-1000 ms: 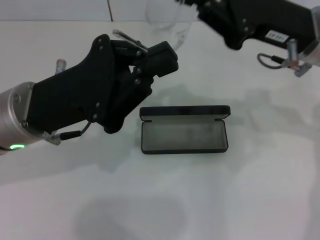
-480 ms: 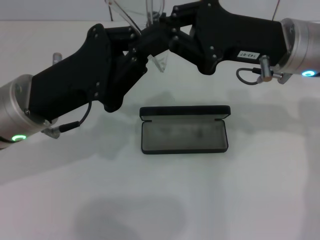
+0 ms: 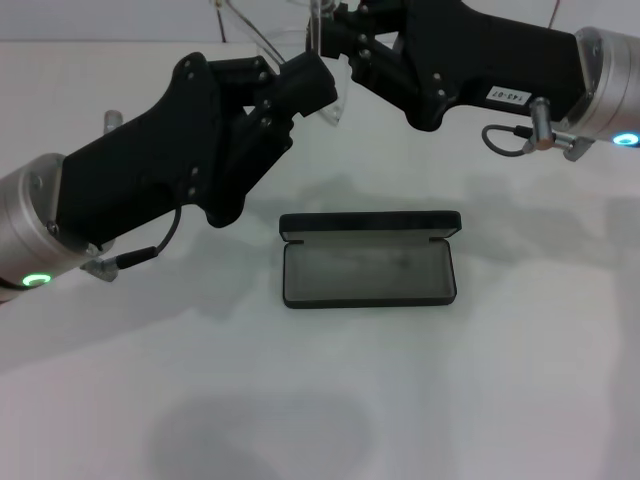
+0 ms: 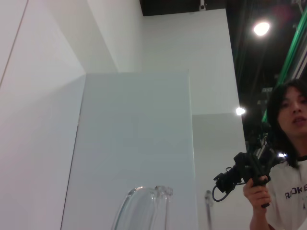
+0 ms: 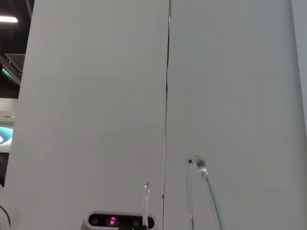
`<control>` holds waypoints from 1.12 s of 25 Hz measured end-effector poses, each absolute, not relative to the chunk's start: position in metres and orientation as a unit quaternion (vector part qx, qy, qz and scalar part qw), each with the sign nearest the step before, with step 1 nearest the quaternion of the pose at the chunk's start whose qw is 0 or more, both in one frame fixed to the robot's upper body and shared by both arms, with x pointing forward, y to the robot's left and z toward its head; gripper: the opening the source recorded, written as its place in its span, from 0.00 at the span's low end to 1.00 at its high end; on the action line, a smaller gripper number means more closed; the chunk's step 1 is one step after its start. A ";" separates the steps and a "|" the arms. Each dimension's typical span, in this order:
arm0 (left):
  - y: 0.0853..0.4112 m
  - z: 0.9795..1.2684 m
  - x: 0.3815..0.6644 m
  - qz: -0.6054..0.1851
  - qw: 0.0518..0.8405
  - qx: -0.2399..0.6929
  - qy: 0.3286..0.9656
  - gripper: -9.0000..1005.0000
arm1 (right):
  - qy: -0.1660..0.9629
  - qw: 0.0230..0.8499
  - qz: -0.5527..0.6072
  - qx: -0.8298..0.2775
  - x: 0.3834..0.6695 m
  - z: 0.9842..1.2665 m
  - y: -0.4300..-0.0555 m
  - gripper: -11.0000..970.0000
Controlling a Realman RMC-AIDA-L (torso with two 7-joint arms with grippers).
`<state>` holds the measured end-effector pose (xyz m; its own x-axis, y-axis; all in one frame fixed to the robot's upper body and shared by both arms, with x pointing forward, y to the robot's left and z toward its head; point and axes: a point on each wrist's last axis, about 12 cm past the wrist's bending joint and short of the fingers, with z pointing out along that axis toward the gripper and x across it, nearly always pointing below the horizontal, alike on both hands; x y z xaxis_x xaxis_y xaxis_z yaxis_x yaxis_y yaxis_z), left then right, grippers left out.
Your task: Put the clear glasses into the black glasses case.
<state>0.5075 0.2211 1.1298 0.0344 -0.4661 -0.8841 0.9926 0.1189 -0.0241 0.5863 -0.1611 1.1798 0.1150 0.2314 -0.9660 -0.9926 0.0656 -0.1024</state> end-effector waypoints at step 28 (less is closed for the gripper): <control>0.221 1.130 0.508 -0.571 0.639 0.334 0.393 0.05 | 0.440 0.556 0.509 -0.489 0.583 1.169 -0.146 0.08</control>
<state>0.5080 0.2212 1.1300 0.0392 -0.4671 -0.8833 0.9920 0.1243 -0.0217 0.5827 -0.1461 1.1691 0.0960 0.1350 -0.9862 -0.9953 0.0045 -0.0963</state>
